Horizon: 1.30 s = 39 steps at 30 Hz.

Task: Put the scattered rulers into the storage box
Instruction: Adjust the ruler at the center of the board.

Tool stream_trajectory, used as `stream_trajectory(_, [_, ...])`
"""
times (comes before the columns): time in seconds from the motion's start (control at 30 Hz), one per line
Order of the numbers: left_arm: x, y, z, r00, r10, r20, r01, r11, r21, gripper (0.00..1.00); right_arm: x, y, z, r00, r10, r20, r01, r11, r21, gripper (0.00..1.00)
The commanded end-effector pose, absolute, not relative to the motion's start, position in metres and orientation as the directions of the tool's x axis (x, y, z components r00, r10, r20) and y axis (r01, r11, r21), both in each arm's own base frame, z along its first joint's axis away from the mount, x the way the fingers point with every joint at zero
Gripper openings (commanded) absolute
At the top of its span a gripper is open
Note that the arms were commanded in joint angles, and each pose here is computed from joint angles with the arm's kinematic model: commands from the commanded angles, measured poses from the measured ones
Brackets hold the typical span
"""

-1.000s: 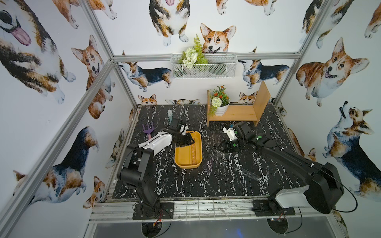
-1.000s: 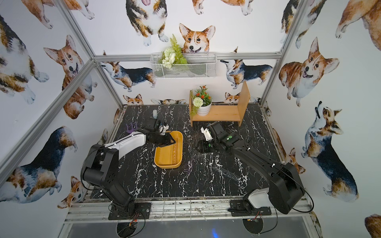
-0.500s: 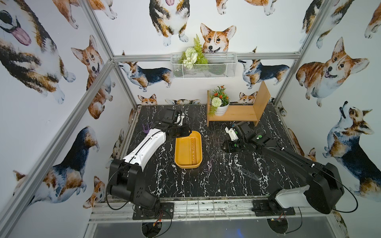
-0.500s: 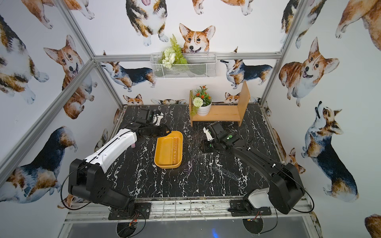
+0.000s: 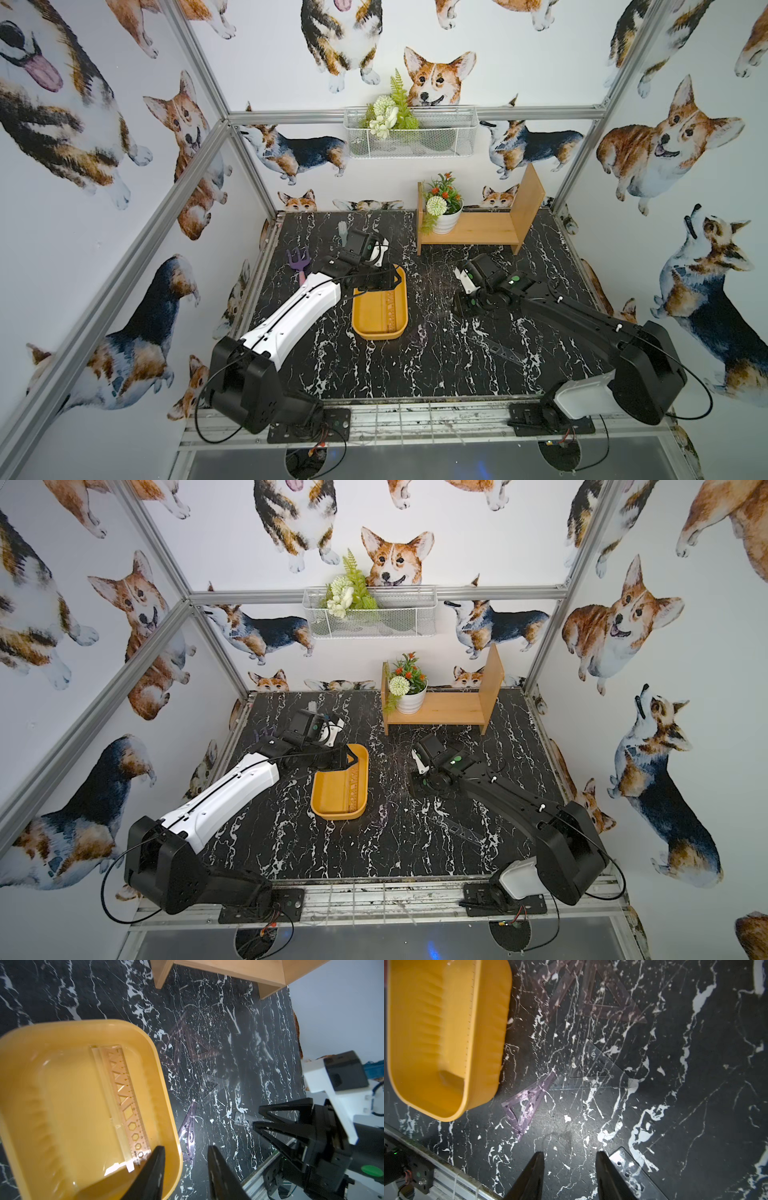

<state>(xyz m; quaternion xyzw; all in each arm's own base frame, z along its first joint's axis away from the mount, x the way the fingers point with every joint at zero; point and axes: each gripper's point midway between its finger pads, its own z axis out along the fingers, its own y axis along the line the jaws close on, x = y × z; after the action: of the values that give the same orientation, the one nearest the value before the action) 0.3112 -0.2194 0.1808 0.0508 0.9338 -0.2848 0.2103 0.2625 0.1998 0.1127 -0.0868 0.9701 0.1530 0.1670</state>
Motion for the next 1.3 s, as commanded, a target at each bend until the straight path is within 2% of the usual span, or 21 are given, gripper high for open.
stream_trajectory(0.0, [0.307, -0.238, 0.181, -0.904, -0.040, -0.427, 0.222, 0.807, -0.547, 0.40, 0.248, 0.187, 0.101, -0.949, -0.096, -0.300, -0.171, 0.957, 0.233, 0.48])
stream_trajectory(0.47, [0.301, -0.261, 0.187, -0.899, -0.031, -0.437, 0.254, 0.775, -0.578, 0.39, 0.182, 0.201, 0.062, -0.975, -0.076, -0.210, -0.146, 0.929, 0.340, 0.54])
stream_trajectory(0.7, [0.299, -0.260, 0.186, -0.901, -0.029, -0.434, 0.253, 0.777, -0.577, 0.38, 0.185, 0.196, 0.051, -0.974, -0.070, -0.218, -0.137, 0.941, 0.309, 0.58])
stream_trajectory(1.27, [0.300, -0.260, 0.185, -0.902, -0.029, -0.430, 0.249, 0.781, -0.573, 0.38, 0.201, 0.180, 0.036, -0.976, -0.049, -0.211, -0.105, 0.959, 0.263, 0.59])
